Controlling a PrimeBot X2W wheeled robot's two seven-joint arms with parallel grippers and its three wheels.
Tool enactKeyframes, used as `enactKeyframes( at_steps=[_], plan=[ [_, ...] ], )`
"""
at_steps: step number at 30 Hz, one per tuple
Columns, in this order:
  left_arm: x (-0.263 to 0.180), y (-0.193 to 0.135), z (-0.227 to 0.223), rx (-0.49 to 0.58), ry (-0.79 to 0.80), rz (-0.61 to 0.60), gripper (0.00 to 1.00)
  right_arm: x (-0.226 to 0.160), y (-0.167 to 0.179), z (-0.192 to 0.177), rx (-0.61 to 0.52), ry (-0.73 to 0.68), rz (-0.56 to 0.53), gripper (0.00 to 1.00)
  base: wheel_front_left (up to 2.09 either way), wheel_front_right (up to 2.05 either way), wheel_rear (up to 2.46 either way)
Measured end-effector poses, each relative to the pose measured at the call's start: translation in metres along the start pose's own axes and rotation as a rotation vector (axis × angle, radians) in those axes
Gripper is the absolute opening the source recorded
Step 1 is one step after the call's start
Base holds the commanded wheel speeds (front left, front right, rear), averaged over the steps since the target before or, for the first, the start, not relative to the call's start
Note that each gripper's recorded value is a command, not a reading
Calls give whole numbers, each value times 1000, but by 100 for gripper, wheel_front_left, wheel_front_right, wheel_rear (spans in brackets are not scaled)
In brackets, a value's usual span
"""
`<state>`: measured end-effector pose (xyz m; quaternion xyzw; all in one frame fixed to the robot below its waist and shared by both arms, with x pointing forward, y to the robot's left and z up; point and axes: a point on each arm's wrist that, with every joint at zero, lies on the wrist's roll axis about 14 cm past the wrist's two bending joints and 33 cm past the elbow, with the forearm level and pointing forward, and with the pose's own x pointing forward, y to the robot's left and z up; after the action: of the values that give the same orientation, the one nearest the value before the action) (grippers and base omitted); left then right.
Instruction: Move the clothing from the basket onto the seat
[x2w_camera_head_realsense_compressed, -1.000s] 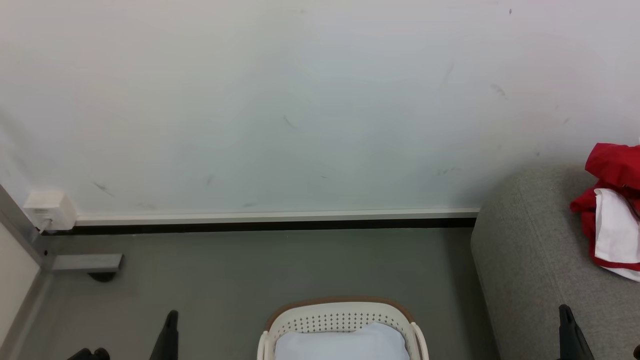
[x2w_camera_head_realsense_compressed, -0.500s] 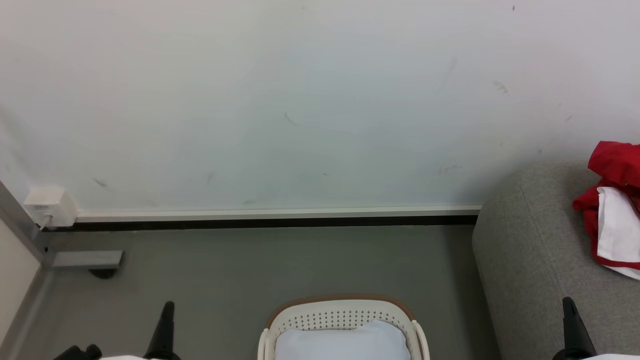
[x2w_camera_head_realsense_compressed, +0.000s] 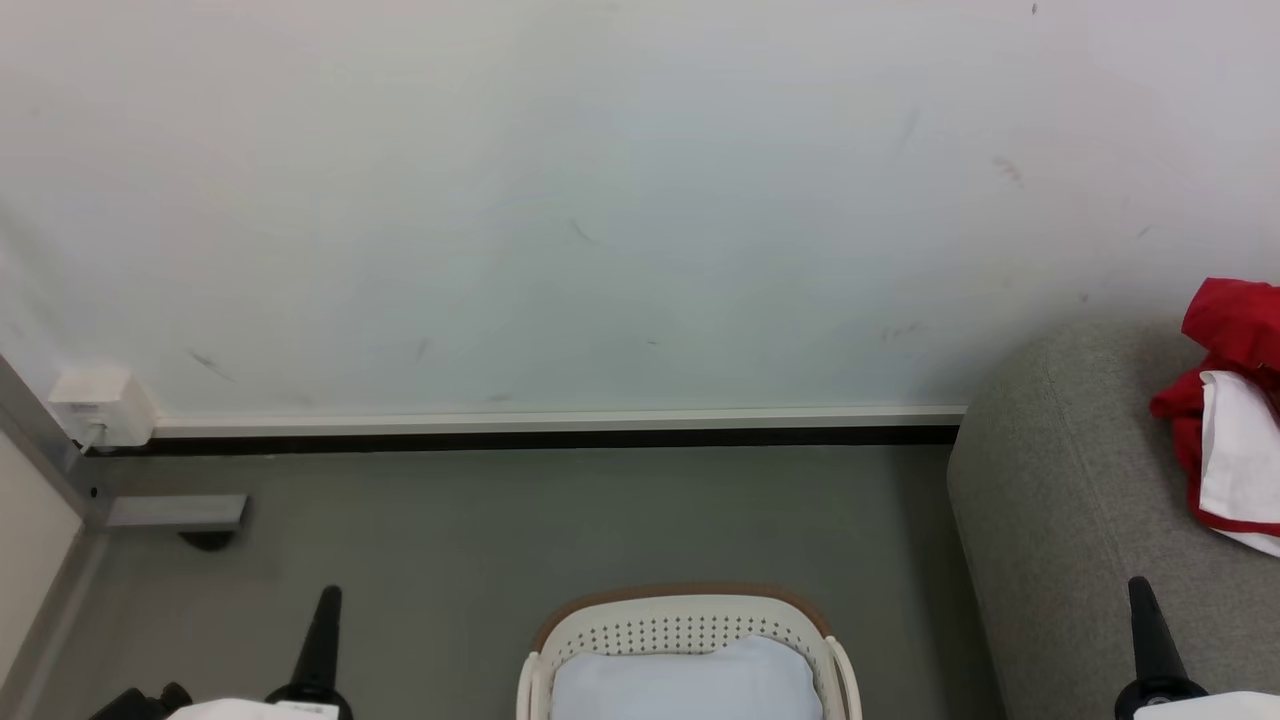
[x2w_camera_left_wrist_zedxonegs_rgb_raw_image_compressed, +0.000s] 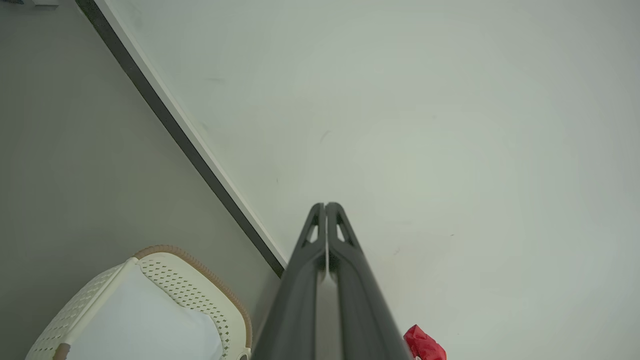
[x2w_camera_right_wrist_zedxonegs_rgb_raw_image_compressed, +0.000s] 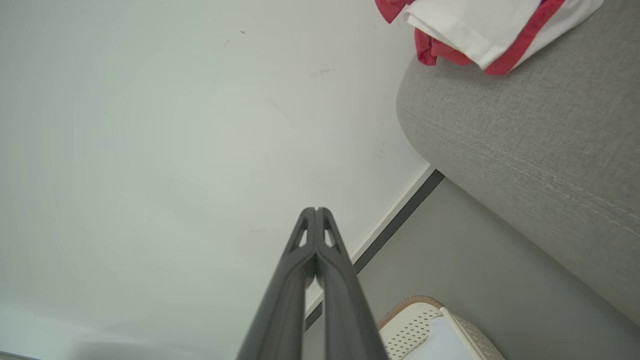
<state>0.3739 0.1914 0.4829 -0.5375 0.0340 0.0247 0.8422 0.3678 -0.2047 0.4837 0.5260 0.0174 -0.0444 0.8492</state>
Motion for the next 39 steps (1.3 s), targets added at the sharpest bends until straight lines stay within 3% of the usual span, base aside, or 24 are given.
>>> enactKeyframes(
  at_steps=[39],
  plan=[
    [9, -13, 11, -314, -6, -47, 0, 13, 17, 2, 337, 28, 55, 0, 0, 0, 0]
  ],
)
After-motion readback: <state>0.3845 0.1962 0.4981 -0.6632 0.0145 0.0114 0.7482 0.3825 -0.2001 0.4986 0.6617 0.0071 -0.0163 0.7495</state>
